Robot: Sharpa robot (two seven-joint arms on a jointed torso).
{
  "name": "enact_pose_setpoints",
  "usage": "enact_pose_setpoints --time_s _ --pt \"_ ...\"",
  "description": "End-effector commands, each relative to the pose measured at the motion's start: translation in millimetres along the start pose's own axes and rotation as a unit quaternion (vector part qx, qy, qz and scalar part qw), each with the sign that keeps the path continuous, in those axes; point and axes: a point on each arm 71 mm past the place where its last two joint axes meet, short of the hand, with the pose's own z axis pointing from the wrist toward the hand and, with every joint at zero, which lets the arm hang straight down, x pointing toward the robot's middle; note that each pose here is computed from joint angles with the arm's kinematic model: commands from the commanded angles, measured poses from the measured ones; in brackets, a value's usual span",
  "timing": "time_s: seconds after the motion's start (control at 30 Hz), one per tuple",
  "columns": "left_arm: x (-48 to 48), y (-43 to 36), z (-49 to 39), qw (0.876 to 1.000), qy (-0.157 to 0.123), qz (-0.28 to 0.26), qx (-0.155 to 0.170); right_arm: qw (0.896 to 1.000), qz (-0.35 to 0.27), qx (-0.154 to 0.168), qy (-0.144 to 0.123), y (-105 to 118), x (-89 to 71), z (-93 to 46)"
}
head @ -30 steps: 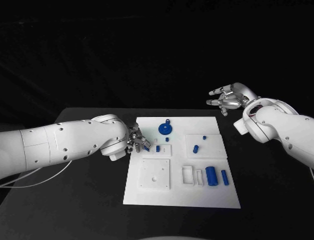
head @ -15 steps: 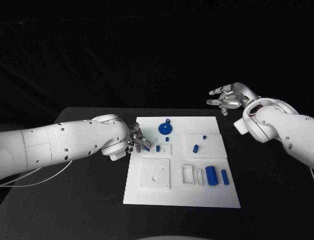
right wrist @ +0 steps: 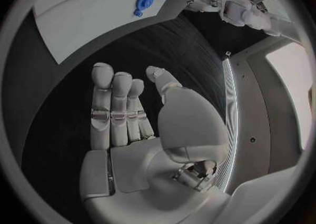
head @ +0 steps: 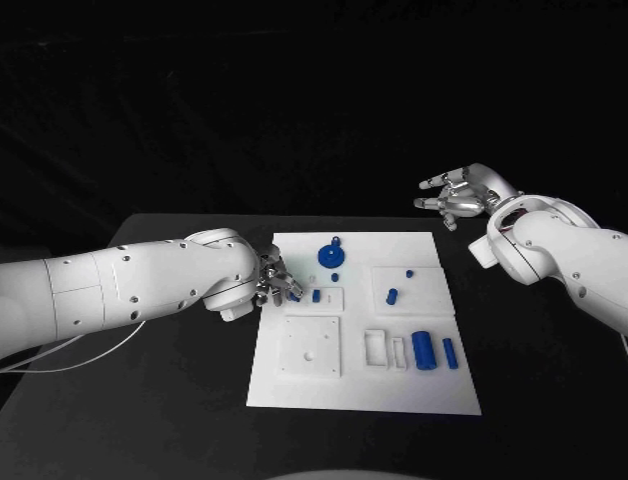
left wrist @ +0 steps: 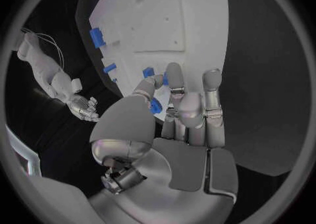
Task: Assemble the parts on the task board
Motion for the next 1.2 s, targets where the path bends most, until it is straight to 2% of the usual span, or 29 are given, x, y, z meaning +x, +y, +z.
enact_pose_setpoints --time_s 0.03,0.7,1.2 --pt "4.0 -0.2 0.3 1.000 0.012 0.010 -0.001 1.000 -0.001 -0.004 0.003 0.9 0.8 -0.1" --pt "3.6 -1.4 1.2 1.000 0.010 0.009 0.001 1.000 -0.001 -0.003 0.004 0.7 1.0 0.1" --pt "5.8 -5.4 3.4 0.999 0.022 0.031 0.002 1.000 -0.001 -0.003 0.004 0.6 0.9 -0.1"
